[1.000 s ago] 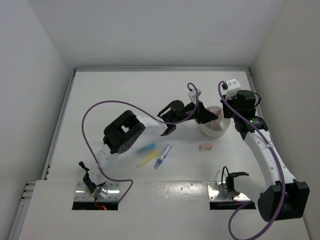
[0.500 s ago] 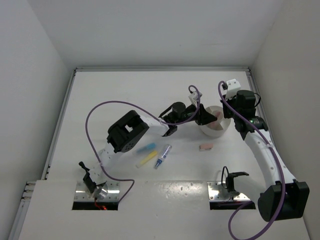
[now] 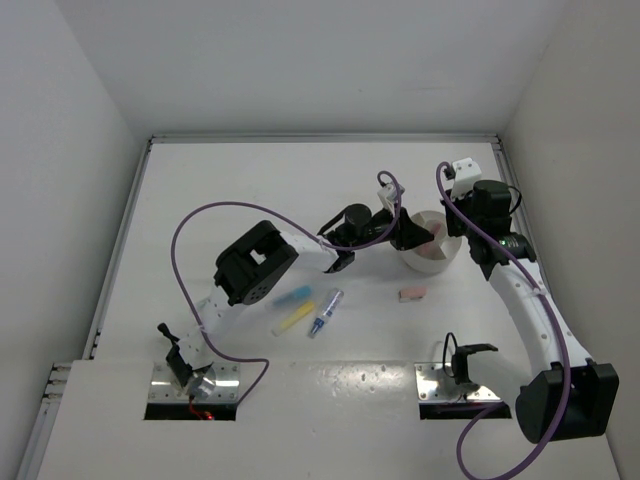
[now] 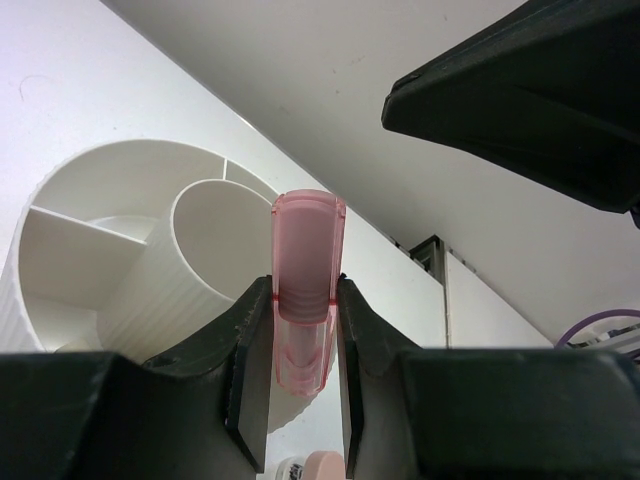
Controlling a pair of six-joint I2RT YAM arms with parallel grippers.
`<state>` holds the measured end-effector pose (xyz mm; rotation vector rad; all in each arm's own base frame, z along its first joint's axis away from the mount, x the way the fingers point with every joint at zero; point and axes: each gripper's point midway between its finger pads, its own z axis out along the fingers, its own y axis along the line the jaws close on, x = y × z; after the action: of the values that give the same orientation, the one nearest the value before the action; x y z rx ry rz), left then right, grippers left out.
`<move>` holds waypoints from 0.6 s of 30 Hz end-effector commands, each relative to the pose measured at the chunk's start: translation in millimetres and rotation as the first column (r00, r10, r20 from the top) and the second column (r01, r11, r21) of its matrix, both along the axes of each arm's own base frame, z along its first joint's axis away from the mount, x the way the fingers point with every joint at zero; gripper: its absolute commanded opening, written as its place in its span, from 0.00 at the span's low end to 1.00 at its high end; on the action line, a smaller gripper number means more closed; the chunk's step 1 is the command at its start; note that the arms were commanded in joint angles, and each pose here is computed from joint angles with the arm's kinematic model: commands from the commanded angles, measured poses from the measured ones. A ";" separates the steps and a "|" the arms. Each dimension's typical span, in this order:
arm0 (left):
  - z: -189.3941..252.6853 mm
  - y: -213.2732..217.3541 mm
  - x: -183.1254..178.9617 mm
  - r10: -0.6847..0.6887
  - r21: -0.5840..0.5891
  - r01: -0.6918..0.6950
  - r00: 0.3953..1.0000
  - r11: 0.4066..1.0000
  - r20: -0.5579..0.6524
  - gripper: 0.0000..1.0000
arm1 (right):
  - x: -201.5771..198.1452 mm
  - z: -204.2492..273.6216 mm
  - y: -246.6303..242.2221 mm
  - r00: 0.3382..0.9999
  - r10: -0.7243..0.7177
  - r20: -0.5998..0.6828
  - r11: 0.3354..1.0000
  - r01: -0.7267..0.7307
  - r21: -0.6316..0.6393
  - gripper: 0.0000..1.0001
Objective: Sort the stationery into containers
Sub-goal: Place the stationery in the storage box.
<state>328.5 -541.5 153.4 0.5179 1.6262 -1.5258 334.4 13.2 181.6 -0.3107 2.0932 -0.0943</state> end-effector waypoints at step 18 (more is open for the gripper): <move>1.8 1.3 1.7 0.027 -0.006 -0.027 0.997 1.000 0.066 0.32 | 6.5 18.1 -1.0 0.998 0.000 0.059 1.000 0.000 0.001 0.00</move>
<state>330.8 -540.6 153.1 0.5199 1.6137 -1.5058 334.4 13.3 181.6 -0.3110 2.0932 -0.0939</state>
